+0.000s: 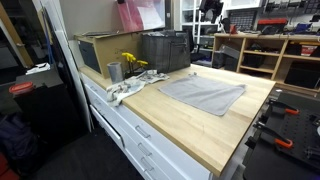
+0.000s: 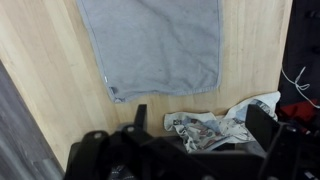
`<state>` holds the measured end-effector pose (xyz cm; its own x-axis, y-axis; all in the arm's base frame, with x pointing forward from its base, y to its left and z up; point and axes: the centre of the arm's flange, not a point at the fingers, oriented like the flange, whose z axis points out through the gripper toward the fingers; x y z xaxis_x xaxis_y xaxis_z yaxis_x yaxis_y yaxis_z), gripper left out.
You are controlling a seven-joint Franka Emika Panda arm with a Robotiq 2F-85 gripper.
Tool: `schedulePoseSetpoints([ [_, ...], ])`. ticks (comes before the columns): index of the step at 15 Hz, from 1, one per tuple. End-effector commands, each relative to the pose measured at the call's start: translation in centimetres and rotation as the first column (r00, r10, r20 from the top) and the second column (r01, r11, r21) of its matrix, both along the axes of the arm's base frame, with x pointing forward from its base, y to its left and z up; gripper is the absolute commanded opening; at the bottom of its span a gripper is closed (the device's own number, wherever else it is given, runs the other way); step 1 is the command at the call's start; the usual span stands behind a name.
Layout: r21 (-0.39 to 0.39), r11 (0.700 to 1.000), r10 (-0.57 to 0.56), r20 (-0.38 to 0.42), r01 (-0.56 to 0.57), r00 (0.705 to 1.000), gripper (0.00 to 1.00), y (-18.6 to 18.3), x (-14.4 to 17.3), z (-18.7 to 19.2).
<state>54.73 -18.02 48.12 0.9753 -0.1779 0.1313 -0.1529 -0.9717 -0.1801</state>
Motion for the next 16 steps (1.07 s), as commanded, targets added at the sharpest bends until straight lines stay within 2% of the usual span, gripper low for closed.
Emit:
schedulePoseSetpoints([
  [1, 0.012, 1.000, 0.000, -0.024, 0.000, 1.000, 1.00, 0.3, -1.5, 1.5],
  [4, 0.001, 1.000, 0.013, -0.065, -0.013, 0.998, 1.00, 0.1, -2.1, 1.7],
  [10, -0.115, 0.993, 0.017, -0.119, -0.031, 0.993, 1.00, -0.8, -2.9, 1.3],
  [13, -0.114, 0.992, 0.033, -0.146, -0.050, 0.989, 1.00, -1.1, -3.4, 1.3],
  [16, -0.079, 0.995, 0.042, -0.174, -0.057, 0.984, 1.00, -1.3, -3.8, 1.2],
])
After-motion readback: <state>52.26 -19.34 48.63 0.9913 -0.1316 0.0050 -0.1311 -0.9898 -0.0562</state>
